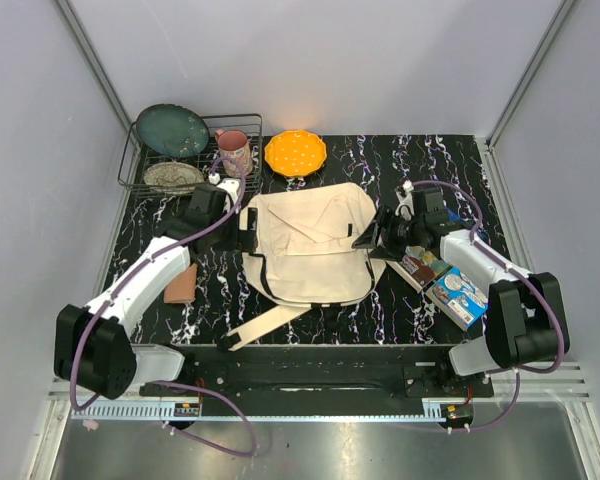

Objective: Pack the student bag
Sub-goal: Unzip the student bag at the center of the board.

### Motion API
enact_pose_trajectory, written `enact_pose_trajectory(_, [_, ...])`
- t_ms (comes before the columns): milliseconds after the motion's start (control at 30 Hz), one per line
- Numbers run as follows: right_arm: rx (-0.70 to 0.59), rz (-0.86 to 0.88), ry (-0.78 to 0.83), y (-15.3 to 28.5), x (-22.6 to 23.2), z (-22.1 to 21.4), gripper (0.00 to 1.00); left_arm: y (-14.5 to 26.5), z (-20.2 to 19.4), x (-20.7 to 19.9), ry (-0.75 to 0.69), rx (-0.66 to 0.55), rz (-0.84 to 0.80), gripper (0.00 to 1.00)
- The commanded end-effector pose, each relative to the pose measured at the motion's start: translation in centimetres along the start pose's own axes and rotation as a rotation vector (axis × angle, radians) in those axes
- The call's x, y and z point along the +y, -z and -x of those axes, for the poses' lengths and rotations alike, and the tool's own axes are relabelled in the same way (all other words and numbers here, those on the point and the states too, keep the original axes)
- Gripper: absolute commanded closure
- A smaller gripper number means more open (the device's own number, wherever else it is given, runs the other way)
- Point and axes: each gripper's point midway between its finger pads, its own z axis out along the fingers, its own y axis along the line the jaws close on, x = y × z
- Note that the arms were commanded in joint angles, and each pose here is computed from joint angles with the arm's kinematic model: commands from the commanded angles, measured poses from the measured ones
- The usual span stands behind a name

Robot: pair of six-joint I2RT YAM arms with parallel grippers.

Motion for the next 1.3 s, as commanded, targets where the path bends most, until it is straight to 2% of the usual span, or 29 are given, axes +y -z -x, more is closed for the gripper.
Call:
enact_pose_trajectory(0, [-0.039,-0.001,0.032,-0.6,1.4,1.2,0.3,-0.8,1.3,-0.9,0.016,-0.003,-0.026,0.01])
enact_pose_trajectory(167, [-0.074,-0.135,-0.029,-1.2,-1.3,1.3,0.29,-2.7,0.0,-1.2,0.021,0.083,-0.047,0.01])
enact_pose_trajectory(467, [-0.042,-0.215,-0.007,-1.5,-2.8,1.2,0.35,-4.8,-1.8,-0.7,0.046,0.163,-0.012,0.04])
enact_pose_trajectory(633, [-0.005,-0.244,0.019,-2.1,-3.6,-0.1,0.43,-4.5,-1.1,-1.9,0.048,0.142,-0.055,0.05])
enact_pose_trajectory(767, [0.035,-0.245,0.025,-2.7,-4.1,-1.0,0.44,-4.1,-0.5,-3.0,0.041,0.12,-0.096,0.05])
enact_pose_trajectory(1000, [0.058,-0.36,0.074,-2.8,-6.4,-2.0,0.47,-3.9,-0.9,-4.5,0.009,0.129,-0.134,0.06])
enact_pose_trajectory(1033, [0.058,-0.361,0.076,-2.8,-6.5,-2.0,0.55,-3.9,-0.8,-4.6,0.006,0.127,-0.136,0.06])
enact_pose_trajectory(1100, [0.068,-0.364,0.083,-3.0,-6.7,-2.2,0.62,-3.8,-0.7,-4.9,0.0,0.124,-0.142,0.06])
enact_pose_trajectory(1133, [0.068,-0.368,0.085,-3.0,-6.8,-2.1,0.8,-3.6,-0.6,-5.1,-0.004,0.119,-0.147,0.07])
enact_pose_trajectory(1167, [0.068,-0.37,0.088,-3.1,-6.8,-2.1,0.87,-3.5,-0.5,-5.3,-0.008,0.116,-0.152,0.07])
enact_pose_trajectory(1200, [0.067,-0.373,0.088,-3.1,-6.9,-2.0,0.89,-3.4,-0.5,-5.6,-0.019,0.114,-0.159,0.08])
enact_pose_trajectory(1233, [0.069,-0.373,0.092,-3.1,-6.8,-2.1,1.0,-3.1,-0.4,-5.9,-0.025,0.106,-0.165,0.08])
enact_pose_trajectory(1267, [0.069,-0.373,0.094,-3.1,-6.9,-2.0,1.0,-3.0,-0.4,-6.1,-0.03,0.103,-0.169,0.08])
